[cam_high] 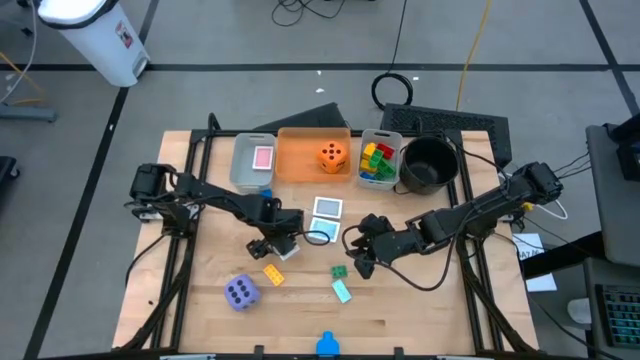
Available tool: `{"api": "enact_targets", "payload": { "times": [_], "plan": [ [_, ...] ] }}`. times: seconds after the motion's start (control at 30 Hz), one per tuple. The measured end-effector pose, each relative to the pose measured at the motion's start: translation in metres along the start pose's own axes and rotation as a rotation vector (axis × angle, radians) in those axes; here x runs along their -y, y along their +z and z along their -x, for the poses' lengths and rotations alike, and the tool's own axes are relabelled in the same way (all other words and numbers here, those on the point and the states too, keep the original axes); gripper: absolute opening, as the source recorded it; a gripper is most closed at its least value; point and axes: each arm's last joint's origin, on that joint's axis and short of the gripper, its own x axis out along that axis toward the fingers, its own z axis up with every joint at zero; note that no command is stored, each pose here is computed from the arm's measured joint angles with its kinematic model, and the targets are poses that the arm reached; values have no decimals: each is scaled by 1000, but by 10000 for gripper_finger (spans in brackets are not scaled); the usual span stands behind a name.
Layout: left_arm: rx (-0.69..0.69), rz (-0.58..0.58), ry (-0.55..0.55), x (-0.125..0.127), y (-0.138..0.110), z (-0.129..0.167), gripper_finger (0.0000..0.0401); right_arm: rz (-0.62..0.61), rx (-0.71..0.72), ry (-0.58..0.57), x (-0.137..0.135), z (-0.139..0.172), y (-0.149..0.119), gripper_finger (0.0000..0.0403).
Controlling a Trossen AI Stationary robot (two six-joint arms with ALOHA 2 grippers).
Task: Pick & Place Toys
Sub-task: Put the brown deck of cards into the left gray bin
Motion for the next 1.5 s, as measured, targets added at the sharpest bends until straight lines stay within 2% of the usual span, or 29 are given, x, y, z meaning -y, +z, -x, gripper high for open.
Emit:
{"api": "enact_targets", "payload": {
  "times": [0.33, 1.5],
  "plan": [
    [-18, 44, 36, -1, 0, 0, 399, 0, 0, 0, 0, 0, 0, 157],
    [-24, 40, 80, -4, 1, 0, 399, -8, 0, 0, 0, 0, 0, 157]
  ]
}}
